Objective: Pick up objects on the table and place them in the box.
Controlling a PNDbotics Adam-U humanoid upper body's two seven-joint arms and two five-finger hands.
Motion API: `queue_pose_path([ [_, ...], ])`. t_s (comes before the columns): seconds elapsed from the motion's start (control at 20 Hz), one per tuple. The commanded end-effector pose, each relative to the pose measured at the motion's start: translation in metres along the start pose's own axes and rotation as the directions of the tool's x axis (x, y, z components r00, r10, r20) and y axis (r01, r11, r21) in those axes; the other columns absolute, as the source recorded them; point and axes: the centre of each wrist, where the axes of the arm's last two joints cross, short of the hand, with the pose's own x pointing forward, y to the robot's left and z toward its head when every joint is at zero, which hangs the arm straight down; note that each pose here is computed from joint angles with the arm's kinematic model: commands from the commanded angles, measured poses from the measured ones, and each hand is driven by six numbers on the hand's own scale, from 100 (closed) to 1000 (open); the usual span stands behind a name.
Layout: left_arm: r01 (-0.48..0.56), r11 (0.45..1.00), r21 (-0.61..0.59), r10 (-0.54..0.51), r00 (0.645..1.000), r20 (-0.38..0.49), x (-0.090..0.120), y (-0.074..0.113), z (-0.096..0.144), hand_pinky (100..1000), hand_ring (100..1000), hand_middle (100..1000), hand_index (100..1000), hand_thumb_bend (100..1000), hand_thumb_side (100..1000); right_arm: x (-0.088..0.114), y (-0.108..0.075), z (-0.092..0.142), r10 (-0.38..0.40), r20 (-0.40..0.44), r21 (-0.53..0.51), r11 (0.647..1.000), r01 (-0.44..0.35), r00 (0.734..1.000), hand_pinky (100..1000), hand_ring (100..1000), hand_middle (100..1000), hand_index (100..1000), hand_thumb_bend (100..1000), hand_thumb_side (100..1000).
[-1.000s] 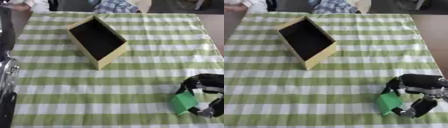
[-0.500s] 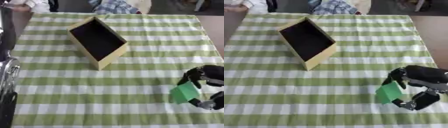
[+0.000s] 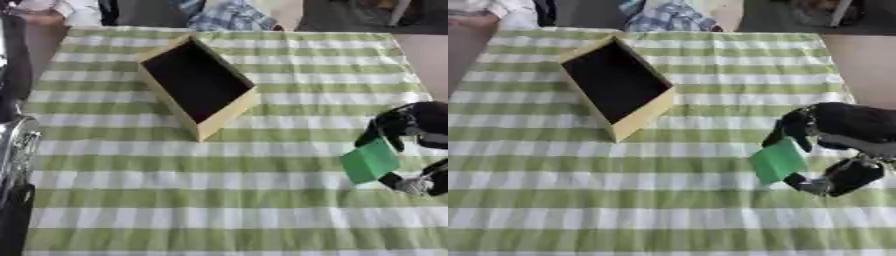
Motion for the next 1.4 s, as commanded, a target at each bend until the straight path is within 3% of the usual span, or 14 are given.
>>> queue_pose_path([
  [0.05, 0.002, 1.0, -0.005, -0.002, 1.0, 0.026, 0.005, 0.001, -0.006, 535, 630, 575, 720, 100, 566, -0.001, -0.028, 0.0, 0.059, -0.004, -0.015, 0.998, -0.059, 0.998, 574, 362, 190, 435, 100, 100],
  [0.45, -0.007, 1.0, -0.01, 0.007, 1.0, 0.02, 0.004, -0.001, -0.005, 535, 628, 575, 720, 100, 566, -0.023, -0.068, -0.02, 0.057, -0.007, -0.067, 0.996, -0.057, 0.998, 531, 346, 185, 433, 100, 100],
  [0.7, -0.012, 1.0, -0.014, 0.013, 1.0, 0.017, 0.004, -0.001, -0.005, 534, 627, 574, 721, 100, 566, -0.049, -0.092, -0.035, 0.033, -0.041, -0.106, 0.994, -0.037, 0.999, 515, 335, 178, 429, 100, 106],
  [1.05, -0.018, 1.0, -0.015, 0.018, 1.0, 0.013, 0.004, -0.002, -0.004, 534, 627, 574, 720, 100, 566, -0.078, -0.116, -0.083, 0.013, -0.037, -0.161, 0.987, -0.019, 0.999, 465, 318, 164, 421, 100, 113],
  [1.4, -0.031, 0.999, -0.017, 0.032, 0.999, 0.027, 0.005, -0.005, -0.008, 533, 627, 574, 720, 100, 567, -0.083, -0.121, -0.139, -0.01, -0.019, -0.214, 0.977, 0.005, 1.0, 436, 305, 154, 417, 100, 127],
])
